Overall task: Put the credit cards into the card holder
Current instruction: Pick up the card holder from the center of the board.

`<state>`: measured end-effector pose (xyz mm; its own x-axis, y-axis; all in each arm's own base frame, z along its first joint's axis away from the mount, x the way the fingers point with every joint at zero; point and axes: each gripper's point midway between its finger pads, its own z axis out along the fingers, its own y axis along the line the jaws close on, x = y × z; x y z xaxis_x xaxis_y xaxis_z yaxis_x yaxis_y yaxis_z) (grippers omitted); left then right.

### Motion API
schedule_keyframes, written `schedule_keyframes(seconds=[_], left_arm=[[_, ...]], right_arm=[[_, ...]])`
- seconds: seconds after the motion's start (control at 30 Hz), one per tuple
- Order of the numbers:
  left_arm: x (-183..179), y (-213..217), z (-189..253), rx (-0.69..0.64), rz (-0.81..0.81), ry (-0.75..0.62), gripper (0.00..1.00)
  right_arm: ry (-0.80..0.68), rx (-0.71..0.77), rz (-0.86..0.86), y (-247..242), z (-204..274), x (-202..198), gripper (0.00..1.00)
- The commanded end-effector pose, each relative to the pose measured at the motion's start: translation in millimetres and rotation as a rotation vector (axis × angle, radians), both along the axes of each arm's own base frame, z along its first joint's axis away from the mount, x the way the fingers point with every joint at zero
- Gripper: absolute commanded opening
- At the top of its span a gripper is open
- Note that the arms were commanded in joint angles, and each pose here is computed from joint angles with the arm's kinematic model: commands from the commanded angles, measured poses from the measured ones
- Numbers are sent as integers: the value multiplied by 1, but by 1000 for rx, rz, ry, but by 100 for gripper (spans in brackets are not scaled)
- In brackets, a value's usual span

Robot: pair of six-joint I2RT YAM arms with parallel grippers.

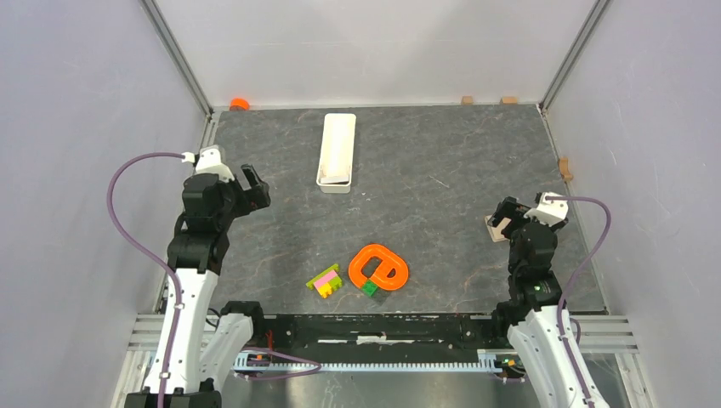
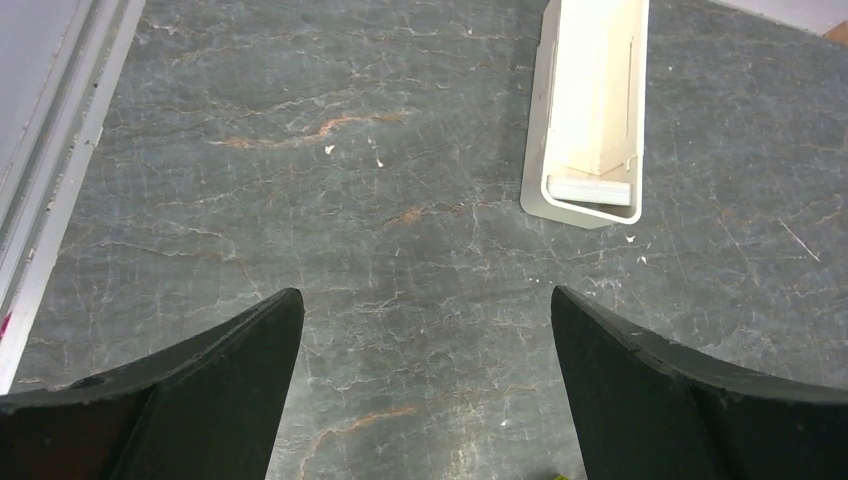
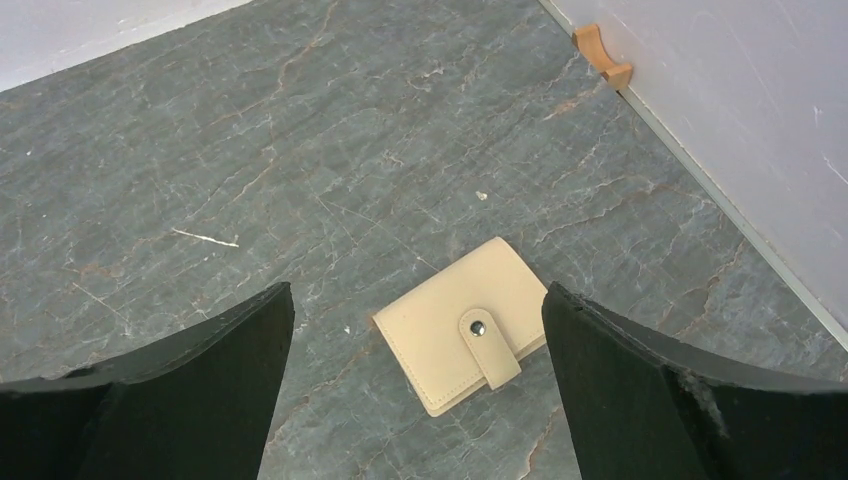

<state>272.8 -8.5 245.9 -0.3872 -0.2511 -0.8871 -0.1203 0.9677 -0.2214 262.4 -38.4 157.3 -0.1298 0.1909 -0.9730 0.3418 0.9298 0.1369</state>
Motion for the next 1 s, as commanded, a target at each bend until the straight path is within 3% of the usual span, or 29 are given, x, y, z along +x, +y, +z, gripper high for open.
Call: schedule_keyframes(seconds=[0.0,0.27,0.5,0.67,0.8,0.97], left_arm=[[3,-3,10,26,-38,-30,100],[12,-10,29,-11,-56,-42,100],[41,-32,77,-82,-156,-115,100],[51,-46,56,-110,-232,-68,100],[52,-60,46,-152,-305,-40,100],[49,-73,40,-202,-359,-27,100]], right_arm=[[-5,13,-25,-3,3,0,98],[-51,52,-95,-12,-12,-9,98],[99,106,-106,-12,-55,-5,98],[178,175,-135,-29,-79,-5,98],[230,309,-132,-39,-103,-10,98],[251,326,-150,-49,-110,-12,98]])
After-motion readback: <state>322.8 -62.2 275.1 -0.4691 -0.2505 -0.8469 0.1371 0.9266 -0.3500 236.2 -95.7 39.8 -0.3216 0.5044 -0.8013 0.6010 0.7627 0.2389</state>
